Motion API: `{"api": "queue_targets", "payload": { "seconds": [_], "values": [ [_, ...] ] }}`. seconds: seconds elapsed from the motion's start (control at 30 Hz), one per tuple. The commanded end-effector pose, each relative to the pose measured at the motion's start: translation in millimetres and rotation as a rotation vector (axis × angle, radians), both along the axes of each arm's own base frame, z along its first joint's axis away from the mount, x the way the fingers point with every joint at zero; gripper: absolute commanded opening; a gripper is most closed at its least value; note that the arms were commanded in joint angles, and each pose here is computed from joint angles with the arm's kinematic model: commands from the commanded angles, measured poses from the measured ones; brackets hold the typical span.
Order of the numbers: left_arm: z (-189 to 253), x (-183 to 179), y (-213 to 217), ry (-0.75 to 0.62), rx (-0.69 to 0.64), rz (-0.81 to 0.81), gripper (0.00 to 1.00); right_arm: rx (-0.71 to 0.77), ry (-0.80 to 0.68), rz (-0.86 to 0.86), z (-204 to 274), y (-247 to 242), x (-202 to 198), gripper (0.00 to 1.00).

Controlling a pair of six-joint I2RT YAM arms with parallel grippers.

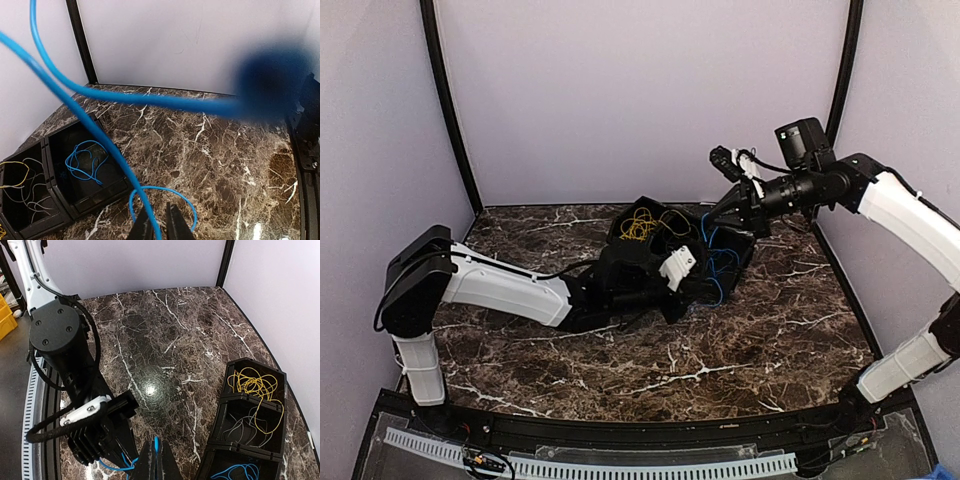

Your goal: Untangle the cables

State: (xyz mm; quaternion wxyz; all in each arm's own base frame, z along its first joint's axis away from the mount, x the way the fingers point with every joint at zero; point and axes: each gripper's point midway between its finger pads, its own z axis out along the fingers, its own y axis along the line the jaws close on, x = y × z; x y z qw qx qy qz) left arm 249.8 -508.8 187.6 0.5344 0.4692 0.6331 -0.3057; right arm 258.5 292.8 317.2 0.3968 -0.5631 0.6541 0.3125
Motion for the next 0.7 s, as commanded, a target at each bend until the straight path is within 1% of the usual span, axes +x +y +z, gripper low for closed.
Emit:
{"api": "queue_targets", "payload": {
  "seconds": [0.0,0.1,0.23,0.4,0.53,0.67],
  "values": [
    [14,-5,-6,-0.038,-0.092,-0.034,0.09,0.059,-0.023,0.04,32,1,-17,0.0],
    [-3,-5,-9,-0.017,-0.08,-0.045,0.06,0.075,-0.029,0.049,42,0,-21,0.0],
    [-28,-7,-10,0.021,-0.054,-0.058,0.05,0.101,-0.052,0.062,62,-1,-26,0.0],
    [-58,-9,-5,0.067,-0.027,-0.059,0.06,0.153,-0.124,0.063,101,-3,-31,0.0],
    [-71,-10,-1,0.085,-0.018,-0.051,0.09,0.193,-0.173,0.048,130,-6,-31,0.0],
    [-83,-7,2,0.094,-0.004,-0.041,0.09,0.218,-0.195,0.041,148,-6,-29,0.0]
  ]
}}
